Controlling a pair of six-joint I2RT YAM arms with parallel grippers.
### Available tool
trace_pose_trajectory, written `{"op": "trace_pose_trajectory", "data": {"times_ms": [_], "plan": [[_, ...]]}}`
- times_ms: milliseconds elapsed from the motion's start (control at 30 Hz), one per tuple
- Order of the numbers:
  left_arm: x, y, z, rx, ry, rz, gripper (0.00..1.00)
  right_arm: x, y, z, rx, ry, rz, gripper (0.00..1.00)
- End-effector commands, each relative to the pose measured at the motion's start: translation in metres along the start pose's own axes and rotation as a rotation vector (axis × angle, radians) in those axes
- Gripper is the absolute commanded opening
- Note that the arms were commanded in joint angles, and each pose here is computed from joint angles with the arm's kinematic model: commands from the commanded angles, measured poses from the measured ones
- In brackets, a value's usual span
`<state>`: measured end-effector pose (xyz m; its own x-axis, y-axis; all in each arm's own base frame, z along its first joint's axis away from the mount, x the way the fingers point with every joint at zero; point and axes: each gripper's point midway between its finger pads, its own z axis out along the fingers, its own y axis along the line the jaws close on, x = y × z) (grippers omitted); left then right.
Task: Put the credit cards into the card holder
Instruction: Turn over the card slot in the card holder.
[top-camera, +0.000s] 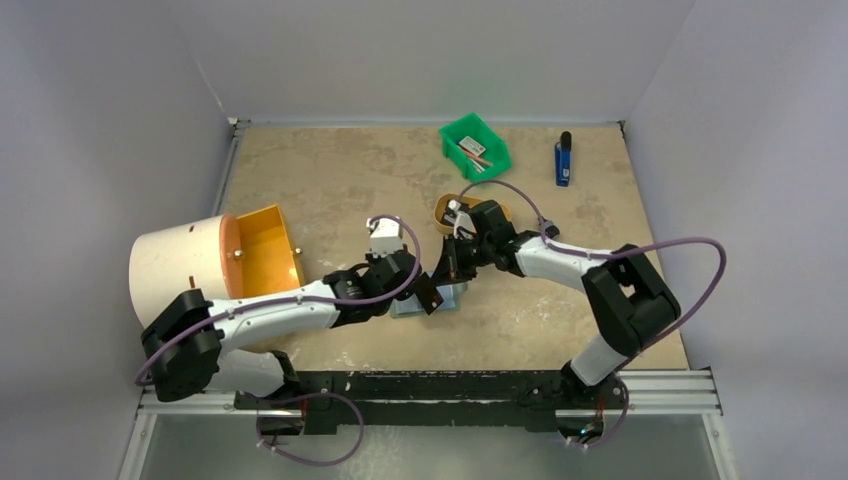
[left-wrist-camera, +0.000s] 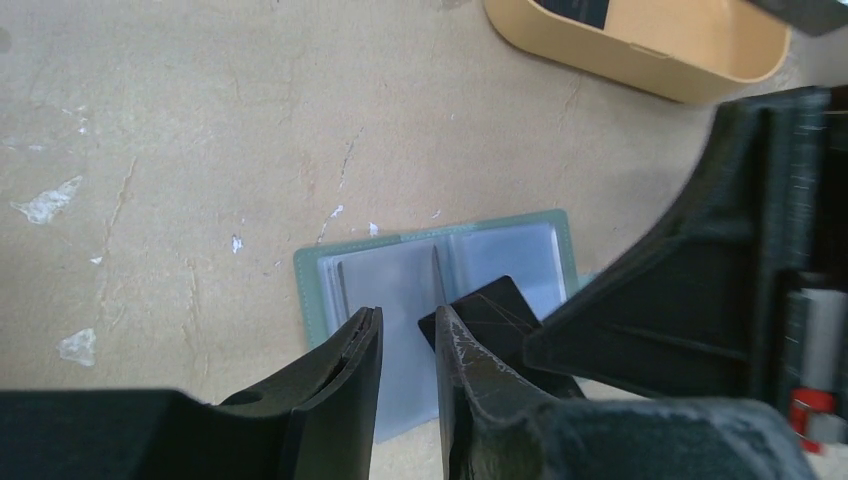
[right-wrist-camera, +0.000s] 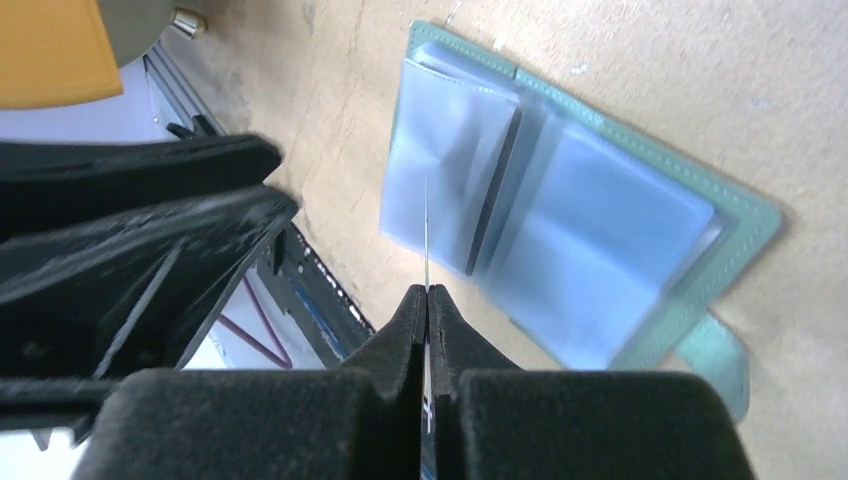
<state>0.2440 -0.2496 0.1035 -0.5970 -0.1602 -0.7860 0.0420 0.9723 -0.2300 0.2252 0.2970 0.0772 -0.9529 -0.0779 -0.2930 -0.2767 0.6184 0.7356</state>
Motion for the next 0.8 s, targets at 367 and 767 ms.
{"op": "trace_pose_trajectory", "data": {"times_ms": [367, 767], "plan": [[0.014, -0.002, 0.019, 0.026, -0.002, -0.015, 0.13, -0.015, 0.003, 0.016, 0.036, -0.016, 0.024, 0.0], [0.034, 0.022, 0.035, -0.065, 0.032, 0.004, 0.0, -0.011, -0.018, -0.008, 0.126, -0.08, 0.09, 0.0]]}}
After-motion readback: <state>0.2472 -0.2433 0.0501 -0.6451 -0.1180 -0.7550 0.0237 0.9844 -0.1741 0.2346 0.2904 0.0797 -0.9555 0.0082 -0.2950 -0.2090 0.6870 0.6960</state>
